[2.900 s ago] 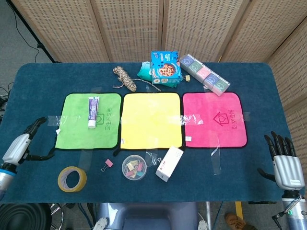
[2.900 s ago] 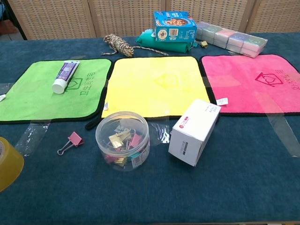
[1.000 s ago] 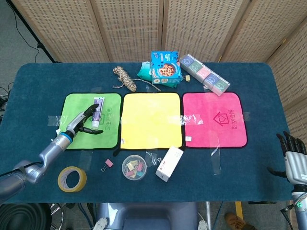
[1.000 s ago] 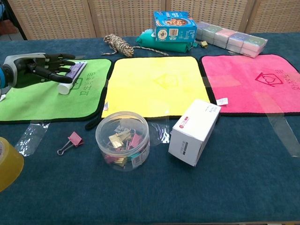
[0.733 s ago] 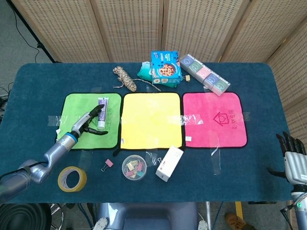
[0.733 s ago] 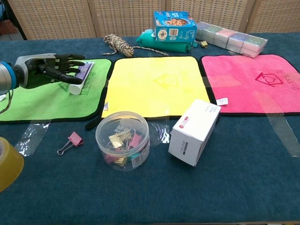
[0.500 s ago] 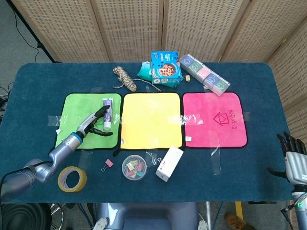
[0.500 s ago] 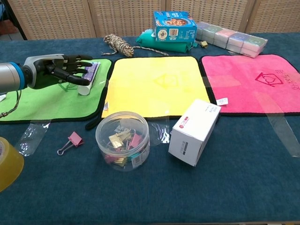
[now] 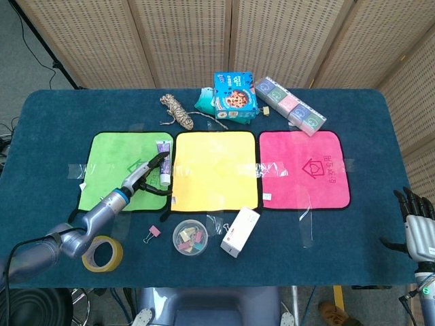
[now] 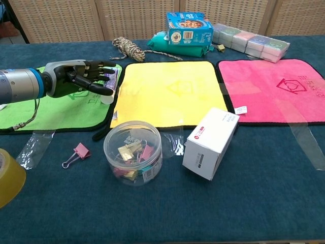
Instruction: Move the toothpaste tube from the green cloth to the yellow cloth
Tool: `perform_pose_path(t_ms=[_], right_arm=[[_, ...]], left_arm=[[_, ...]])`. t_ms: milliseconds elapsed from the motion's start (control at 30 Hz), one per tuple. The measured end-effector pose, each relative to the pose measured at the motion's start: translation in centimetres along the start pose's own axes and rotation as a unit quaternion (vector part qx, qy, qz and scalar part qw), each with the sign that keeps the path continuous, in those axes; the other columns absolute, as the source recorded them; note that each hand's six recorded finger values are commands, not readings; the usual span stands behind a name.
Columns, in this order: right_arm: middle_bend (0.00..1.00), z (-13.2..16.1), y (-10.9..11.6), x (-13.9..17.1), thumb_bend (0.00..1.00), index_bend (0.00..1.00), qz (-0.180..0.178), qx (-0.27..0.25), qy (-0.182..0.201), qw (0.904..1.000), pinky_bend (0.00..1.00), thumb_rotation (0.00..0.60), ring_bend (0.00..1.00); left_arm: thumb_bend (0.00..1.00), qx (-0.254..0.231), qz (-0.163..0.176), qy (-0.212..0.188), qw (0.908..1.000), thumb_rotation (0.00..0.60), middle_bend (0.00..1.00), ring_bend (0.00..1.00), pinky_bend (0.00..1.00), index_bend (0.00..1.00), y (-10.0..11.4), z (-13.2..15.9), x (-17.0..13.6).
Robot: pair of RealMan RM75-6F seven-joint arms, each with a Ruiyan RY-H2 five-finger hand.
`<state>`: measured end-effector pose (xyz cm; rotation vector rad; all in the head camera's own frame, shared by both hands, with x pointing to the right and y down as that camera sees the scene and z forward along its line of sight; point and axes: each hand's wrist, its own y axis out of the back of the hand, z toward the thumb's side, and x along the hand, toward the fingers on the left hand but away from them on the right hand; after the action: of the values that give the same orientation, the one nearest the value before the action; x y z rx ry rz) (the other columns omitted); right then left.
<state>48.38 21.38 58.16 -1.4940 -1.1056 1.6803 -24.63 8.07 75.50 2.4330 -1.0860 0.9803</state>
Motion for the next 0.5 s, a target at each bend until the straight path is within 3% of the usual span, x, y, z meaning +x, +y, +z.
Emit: perform_pose_path(t_ms=[500], right_arm=[[0.0, -0.1, 0.0, 0.0, 0.0, 0.0, 0.003, -0.001, -0.002, 1.0, 0.0, 0.6, 0.0]], left_arm=[[0.0, 0.019, -0.014, -0.01, 0.9997, 0.6, 0.0, 0.0, 0.0, 0.0, -1.8, 1.7, 0.6]])
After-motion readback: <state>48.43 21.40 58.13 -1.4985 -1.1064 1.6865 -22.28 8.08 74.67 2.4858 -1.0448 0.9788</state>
